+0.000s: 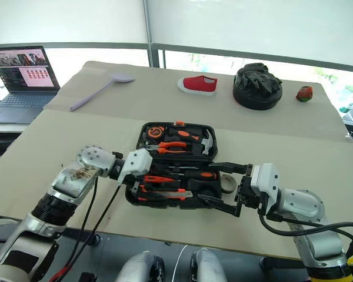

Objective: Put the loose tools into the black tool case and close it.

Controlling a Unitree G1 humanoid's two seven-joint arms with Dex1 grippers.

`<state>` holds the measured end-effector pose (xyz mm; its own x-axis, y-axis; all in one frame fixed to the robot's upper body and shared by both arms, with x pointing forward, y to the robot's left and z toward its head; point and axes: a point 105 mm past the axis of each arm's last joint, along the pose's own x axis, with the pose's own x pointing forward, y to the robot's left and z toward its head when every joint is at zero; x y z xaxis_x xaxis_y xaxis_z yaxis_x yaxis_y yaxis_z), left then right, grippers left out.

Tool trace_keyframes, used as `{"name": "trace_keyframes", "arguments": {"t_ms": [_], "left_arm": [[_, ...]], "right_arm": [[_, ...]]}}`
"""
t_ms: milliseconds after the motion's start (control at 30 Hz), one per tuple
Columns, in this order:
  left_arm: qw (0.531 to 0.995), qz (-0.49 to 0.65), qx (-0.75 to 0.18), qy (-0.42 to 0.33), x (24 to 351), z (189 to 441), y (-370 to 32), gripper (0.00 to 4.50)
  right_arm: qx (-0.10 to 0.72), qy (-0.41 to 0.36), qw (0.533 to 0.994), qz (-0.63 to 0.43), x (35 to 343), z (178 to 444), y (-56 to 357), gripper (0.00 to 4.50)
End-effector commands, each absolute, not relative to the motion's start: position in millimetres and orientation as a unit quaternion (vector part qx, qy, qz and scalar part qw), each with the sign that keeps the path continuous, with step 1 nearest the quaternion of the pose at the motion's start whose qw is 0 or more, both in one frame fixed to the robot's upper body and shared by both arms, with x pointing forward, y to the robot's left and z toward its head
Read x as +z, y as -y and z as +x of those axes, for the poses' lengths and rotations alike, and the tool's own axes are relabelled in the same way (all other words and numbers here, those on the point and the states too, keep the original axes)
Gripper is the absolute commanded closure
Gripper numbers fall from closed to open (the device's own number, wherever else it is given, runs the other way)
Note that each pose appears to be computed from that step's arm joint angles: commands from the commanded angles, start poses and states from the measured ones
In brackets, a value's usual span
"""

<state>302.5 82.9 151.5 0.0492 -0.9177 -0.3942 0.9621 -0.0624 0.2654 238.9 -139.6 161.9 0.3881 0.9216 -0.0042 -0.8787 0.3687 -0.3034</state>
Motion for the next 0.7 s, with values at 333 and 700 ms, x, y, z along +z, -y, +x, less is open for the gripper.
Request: {"name": "trace_keyframes", "arguments": {"t_ms": [333,700], "left_arm": [[0.652,0.246,-0.717,-0.02,128,282,-97,4.2],[0.707,0.215,-0.658,-0.142,71,297,-102,4.48]], "right_arm": [[0.539,0.099,0.828,-0.122,167,241,136,0.0],[0.539,0.098,0.828,-0.118,171,238,135,0.0]]}}
